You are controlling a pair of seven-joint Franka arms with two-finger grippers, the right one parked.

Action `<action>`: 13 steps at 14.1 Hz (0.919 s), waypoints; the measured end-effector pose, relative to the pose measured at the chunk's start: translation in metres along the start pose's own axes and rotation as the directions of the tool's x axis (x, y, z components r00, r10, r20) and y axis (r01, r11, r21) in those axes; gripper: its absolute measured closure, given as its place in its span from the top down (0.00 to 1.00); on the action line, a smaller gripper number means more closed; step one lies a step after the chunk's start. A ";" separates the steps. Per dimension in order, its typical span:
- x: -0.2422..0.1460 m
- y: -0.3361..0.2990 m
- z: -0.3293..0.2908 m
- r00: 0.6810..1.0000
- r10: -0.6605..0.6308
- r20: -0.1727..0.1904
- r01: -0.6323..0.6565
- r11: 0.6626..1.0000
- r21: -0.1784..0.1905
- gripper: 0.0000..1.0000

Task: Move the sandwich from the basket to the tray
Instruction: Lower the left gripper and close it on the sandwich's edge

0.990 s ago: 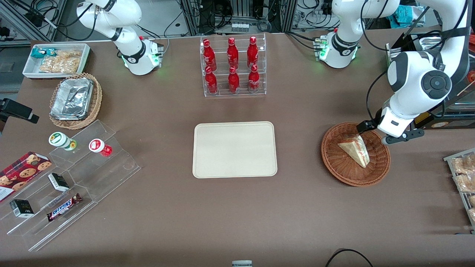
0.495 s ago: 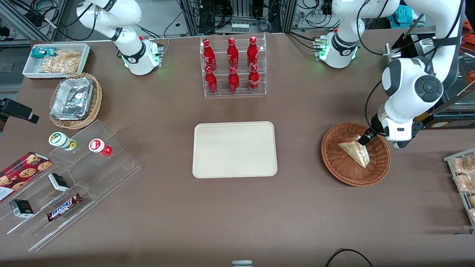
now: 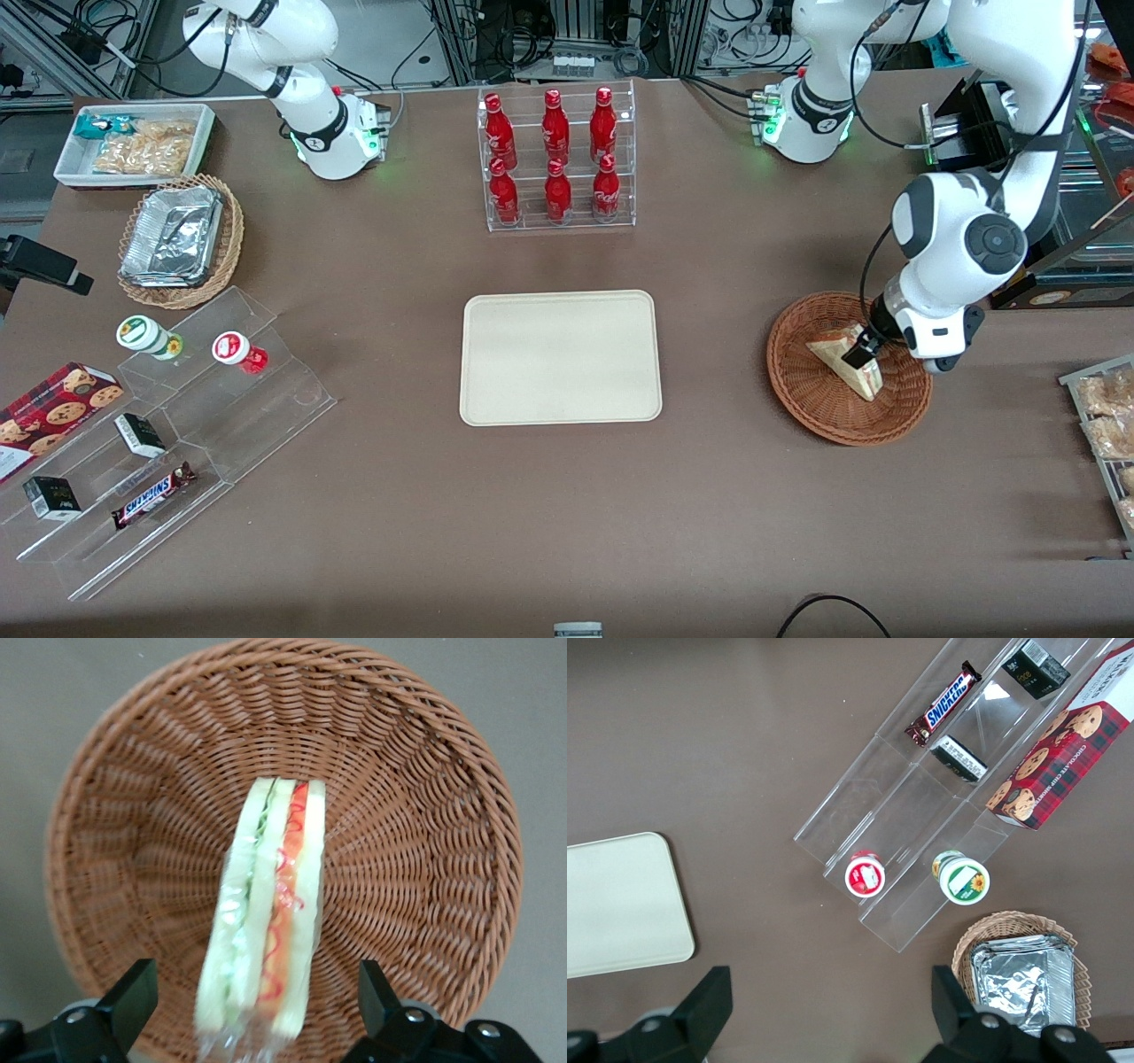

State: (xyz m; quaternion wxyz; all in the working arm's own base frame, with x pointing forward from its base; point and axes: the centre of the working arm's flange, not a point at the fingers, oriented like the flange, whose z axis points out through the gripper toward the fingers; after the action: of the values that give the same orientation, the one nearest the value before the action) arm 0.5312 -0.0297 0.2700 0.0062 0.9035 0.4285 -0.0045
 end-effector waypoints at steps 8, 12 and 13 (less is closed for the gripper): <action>-0.006 0.001 0.033 0.995 -0.075 0.062 0.073 0.997 0.030 0.55; -0.011 0.021 -0.029 0.992 0.030 0.121 -0.039 0.997 0.073 0.27; -0.019 0.033 -0.051 0.988 0.078 0.133 -0.088 0.993 0.075 0.26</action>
State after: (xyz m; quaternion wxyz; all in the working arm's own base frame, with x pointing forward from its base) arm 0.5454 -0.0645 0.3211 -0.0023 0.9179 0.3886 -0.0806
